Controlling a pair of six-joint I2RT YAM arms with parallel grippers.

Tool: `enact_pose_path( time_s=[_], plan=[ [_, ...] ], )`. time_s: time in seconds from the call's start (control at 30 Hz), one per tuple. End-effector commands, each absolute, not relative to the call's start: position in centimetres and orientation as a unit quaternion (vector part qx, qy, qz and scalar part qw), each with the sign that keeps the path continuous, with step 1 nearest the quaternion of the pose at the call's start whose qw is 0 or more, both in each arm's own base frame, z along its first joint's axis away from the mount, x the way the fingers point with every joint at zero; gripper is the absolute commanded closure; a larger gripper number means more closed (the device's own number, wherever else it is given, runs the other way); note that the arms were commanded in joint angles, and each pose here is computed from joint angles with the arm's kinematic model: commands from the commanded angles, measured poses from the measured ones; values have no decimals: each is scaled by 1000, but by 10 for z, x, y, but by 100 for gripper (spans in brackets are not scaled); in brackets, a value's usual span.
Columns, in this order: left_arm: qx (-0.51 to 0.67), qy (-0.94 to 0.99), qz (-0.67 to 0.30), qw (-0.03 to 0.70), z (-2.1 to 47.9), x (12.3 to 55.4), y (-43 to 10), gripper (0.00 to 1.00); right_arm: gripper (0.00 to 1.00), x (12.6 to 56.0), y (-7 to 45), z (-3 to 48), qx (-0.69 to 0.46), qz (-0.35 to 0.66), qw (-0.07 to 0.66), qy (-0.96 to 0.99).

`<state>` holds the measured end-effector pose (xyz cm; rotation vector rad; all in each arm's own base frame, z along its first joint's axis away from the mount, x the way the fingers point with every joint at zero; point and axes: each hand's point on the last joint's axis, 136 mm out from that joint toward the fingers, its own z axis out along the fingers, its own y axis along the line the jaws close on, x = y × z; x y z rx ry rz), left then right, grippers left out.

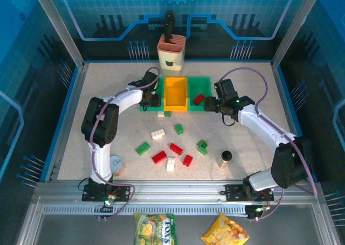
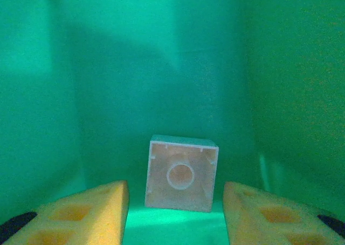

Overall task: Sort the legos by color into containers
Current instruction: Place the lego in the container, then move the container to the top-center of the table.

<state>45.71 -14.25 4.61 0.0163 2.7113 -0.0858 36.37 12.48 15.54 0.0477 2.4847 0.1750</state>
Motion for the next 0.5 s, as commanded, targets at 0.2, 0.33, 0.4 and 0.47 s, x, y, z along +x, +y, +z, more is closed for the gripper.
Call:
enact_pose_path(
  time_s=[0.2, 0.33, 0.4, 0.47],
  plan=[
    [-8, 968, -67, 243, 95, 454, -144, 48, 33, 361, 148, 145, -9, 100, 294, 951],
    [-11, 965, -84, 248, 106, 445, -146, 48, 34, 361, 162, 137, -23, 106, 283, 953],
    [-11, 965, -98, 242, 107, 437, -149, 48, 36, 362, 170, 132, -28, 110, 277, 954],
    [-14, 966, -115, 232, 104, 427, -153, 50, 38, 363, 180, 127, -34, 118, 270, 955]
  ],
)
